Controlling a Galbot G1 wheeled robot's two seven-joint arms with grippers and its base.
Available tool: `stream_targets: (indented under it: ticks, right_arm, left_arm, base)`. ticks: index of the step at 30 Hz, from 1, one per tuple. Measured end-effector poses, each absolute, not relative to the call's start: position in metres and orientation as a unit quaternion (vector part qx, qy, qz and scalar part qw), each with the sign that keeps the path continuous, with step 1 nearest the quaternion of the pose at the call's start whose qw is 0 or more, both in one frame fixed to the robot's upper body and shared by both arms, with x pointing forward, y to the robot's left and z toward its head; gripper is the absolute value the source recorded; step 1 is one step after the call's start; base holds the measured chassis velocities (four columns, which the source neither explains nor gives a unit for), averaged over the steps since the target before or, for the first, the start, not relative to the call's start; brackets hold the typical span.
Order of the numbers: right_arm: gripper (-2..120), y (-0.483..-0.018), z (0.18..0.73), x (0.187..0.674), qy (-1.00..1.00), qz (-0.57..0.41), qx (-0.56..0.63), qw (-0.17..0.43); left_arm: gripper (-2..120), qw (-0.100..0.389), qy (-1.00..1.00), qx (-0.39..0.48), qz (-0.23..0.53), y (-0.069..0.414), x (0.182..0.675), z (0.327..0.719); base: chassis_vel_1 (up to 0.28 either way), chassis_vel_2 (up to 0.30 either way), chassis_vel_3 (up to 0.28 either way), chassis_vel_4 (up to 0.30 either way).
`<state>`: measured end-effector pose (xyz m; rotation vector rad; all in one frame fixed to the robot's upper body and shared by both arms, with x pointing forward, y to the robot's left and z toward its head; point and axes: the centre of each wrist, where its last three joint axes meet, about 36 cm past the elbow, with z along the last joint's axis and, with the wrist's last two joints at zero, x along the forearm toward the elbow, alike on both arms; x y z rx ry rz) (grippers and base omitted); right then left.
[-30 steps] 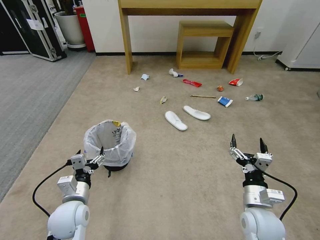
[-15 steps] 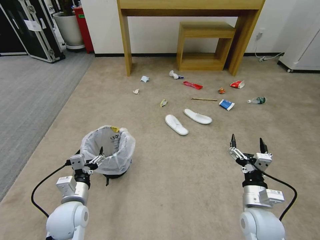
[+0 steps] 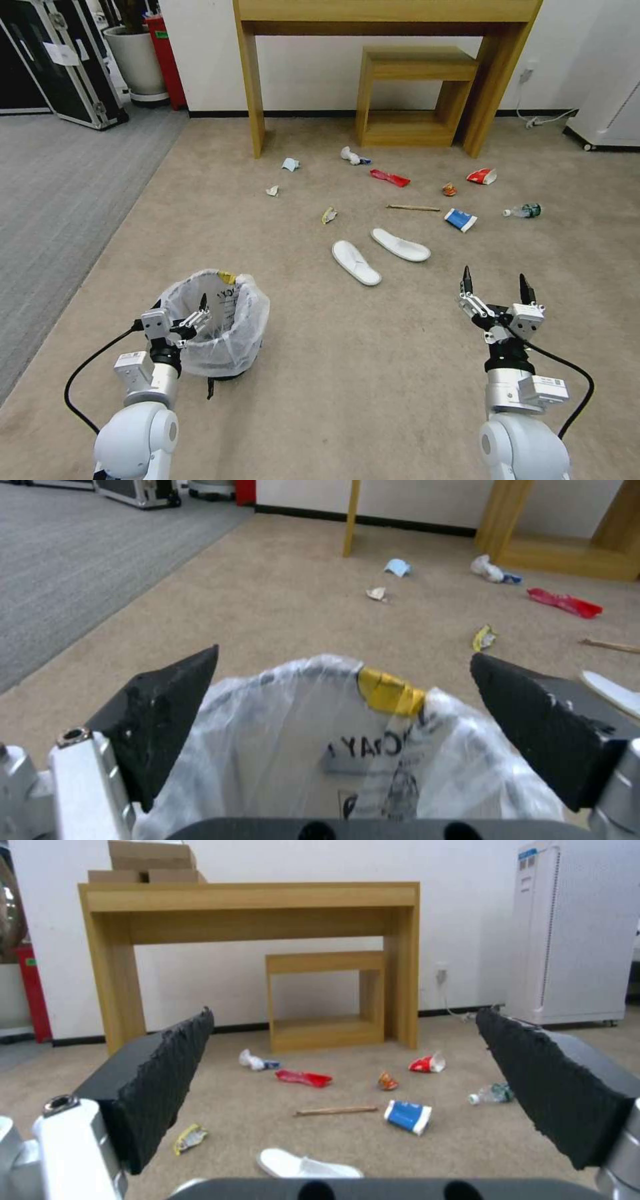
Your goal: Pick up the trash bin and place the garbage on the floor into it.
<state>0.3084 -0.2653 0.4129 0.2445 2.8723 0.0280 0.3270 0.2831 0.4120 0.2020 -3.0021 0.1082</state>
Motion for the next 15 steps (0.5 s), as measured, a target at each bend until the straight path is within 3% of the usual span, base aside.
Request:
stream_targets:
  ticks: [7,15]
  right_arm:
    - [100,-0.2628,0.4124,0.3084,0.988,0.012,0.082,0.130]
    - [100,-0.2595,0.4127,0.3078,0.988,0.021,0.081,0.132]
  left_arm:
    - [100,0.066,-0.995,0.067,0.035,0.2834,0.3272,0.4114]
    - [100,0.073,-0.994,0.067,0.042,0.2882,0.3277,0.4128]
  base:
    - [-0.115,0.110,0.112,-0.103]
    - [-0.036,0.058,0.028,-0.040]
